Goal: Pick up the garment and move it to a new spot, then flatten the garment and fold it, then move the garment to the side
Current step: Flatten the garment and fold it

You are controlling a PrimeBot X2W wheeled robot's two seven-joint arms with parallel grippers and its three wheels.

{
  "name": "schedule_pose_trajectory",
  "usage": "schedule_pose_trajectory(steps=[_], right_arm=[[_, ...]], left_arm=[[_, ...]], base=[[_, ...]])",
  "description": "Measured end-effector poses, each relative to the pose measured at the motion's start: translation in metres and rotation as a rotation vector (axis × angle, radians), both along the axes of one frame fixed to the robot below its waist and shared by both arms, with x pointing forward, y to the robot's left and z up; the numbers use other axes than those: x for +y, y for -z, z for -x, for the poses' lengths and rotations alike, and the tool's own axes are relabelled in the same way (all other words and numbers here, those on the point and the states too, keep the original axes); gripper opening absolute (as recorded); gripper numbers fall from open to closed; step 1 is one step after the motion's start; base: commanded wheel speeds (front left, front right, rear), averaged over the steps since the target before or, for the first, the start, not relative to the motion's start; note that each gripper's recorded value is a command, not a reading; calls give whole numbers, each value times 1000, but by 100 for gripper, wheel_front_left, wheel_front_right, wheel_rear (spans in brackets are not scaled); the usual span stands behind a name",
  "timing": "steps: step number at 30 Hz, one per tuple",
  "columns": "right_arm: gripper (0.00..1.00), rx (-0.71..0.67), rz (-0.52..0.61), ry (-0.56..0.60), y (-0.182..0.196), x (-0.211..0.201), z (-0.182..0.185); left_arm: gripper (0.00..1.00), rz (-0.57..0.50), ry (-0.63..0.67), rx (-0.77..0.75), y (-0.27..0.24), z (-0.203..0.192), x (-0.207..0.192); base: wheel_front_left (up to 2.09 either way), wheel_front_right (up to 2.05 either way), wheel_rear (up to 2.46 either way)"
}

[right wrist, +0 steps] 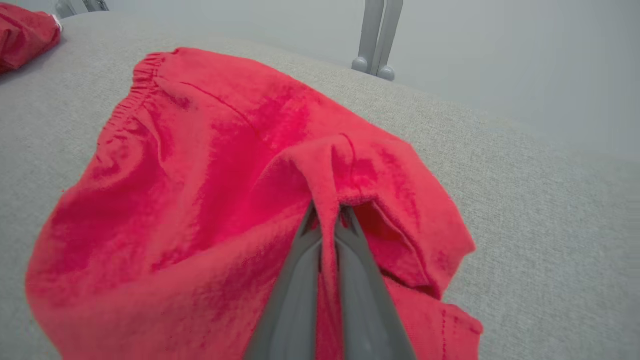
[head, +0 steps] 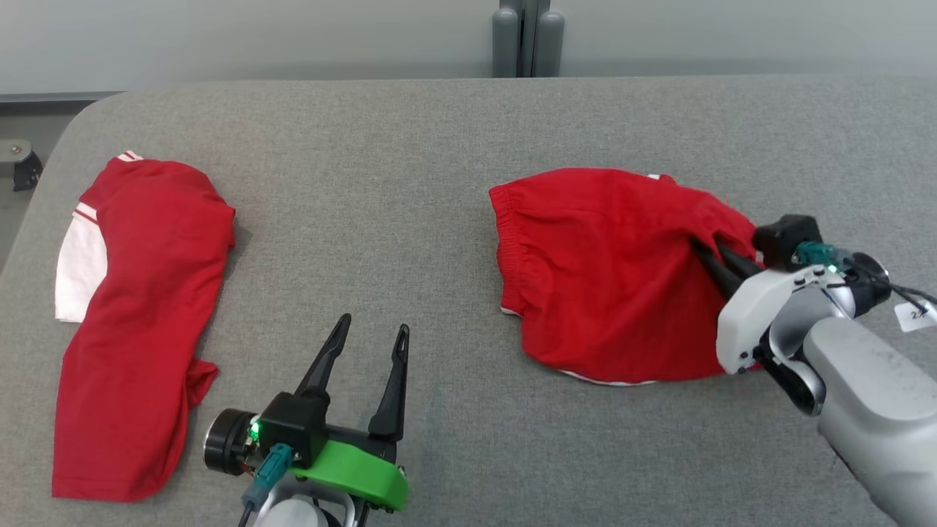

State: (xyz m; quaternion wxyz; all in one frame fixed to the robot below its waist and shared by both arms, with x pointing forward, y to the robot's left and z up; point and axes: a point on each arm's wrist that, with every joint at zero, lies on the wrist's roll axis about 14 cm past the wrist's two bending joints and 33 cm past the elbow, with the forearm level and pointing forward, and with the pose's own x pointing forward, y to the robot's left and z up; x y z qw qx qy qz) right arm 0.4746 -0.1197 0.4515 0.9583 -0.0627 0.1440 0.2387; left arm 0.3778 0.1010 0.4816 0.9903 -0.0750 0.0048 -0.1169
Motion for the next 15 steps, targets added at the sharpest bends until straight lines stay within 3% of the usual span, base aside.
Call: schedule_pose_trajectory(steps=[6, 15], right_arm=[[0, 30, 15, 66, -3, -19, -35], [0, 121, 81, 80, 23, -18, -70]], left_arm=[[100, -3, 3, 24, 9, -4, 0], [100, -10, -25, 55, 19, -12, 11]], base=[[0, 0, 0], [0, 0, 0]])
